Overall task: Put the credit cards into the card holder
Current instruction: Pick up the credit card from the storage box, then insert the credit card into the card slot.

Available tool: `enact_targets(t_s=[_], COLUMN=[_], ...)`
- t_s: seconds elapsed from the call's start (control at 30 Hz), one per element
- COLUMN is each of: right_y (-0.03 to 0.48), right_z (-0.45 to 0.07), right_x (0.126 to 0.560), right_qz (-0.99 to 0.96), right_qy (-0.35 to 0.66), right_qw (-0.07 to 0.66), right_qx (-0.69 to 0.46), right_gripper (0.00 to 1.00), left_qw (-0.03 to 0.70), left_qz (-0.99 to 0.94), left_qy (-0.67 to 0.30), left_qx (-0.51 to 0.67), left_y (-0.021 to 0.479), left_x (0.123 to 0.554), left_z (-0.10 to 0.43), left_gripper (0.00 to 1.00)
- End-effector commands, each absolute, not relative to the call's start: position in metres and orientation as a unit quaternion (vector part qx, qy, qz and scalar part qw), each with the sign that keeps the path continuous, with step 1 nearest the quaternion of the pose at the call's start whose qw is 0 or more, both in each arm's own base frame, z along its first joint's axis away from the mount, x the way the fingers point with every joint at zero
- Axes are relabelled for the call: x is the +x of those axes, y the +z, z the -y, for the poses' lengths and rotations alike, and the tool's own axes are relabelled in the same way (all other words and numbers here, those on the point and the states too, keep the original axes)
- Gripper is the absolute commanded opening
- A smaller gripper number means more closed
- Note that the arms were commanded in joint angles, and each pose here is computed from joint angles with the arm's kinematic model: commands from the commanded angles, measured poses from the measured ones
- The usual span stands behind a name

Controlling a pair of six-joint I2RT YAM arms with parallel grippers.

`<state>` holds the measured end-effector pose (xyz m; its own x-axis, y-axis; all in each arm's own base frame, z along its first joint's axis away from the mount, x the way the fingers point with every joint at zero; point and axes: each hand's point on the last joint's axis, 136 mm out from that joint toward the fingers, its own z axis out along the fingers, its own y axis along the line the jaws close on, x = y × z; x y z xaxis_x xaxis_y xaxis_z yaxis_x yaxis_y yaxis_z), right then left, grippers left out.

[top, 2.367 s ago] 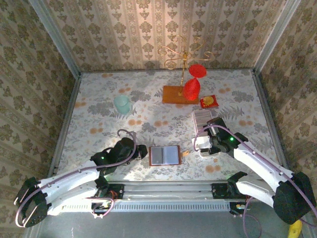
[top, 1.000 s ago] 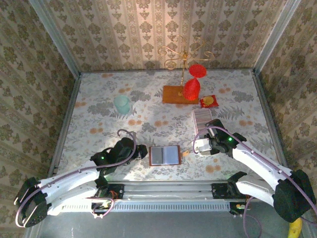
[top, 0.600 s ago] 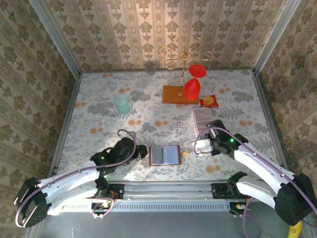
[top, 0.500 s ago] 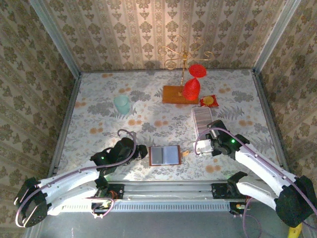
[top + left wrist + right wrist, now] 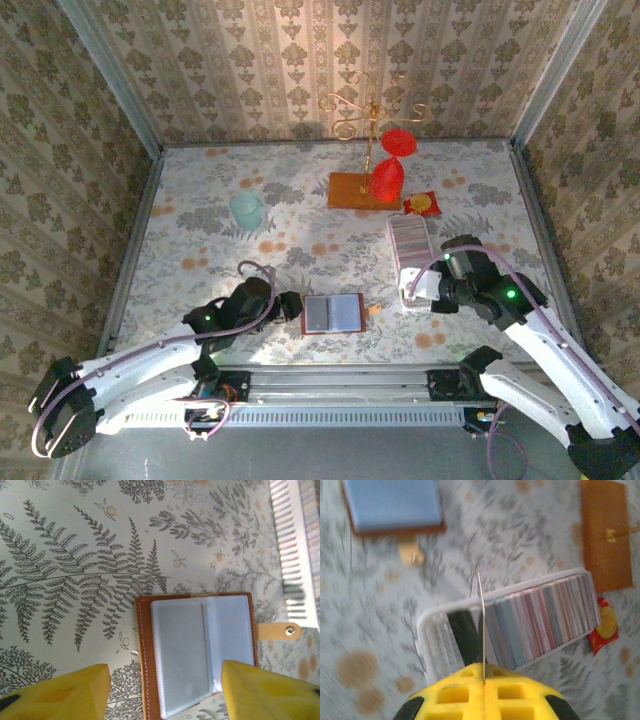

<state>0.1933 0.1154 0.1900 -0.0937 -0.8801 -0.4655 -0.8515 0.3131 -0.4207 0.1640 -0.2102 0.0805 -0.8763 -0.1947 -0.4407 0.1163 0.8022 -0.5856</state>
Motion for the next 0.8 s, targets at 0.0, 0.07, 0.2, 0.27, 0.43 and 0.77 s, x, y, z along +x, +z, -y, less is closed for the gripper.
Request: enact_targets(t_s=[0.0,0.07,0.2,0.27,0.43,0.77], right_y=[0.208,0.208,0.196,0.188,0.164,0.127], right_z=[-0.140,-0.151,-0.182,-0.194,-0.203,-0.229], right_x=[0.186,0.195,0.200,0.204,0.216,0.214], right_qz=[-0.868,-0.905,-0.916,-0.905,-0.878,-0.884], right_qy=[0.149,0.210,0.325,0.377,0.433,0.434], right_qw=[0.316,0.294,0.221,0.196,0.182,0.147], right_qx=[-0.352,-0.226,-0.078,-0.008,0.097,0.092], right_gripper=[0.00,0.00,0.00,0.00,0.00,0.00], left_qw=[0.232,0.225,0.205,0.193,0.169,0.128], left_qz=[-0.921,-0.925,-0.942,-0.953,-0.964,-0.978], left_qy=[-0.311,-0.307,-0.266,-0.236,-0.206,-0.163], left_qx=[-0.012,-0.004,0.009,0.007,0.013,0.025], left_y=[0.084,0.083,0.077,0.072,0.062,0.047], left_x=[0.163,0.162,0.161,0.161,0.160,0.154], left_z=[0.216,0.221,0.224,0.222,0.228,0.230], left_gripper=[0.68,0.71,0.77,0.80,0.81,0.80])
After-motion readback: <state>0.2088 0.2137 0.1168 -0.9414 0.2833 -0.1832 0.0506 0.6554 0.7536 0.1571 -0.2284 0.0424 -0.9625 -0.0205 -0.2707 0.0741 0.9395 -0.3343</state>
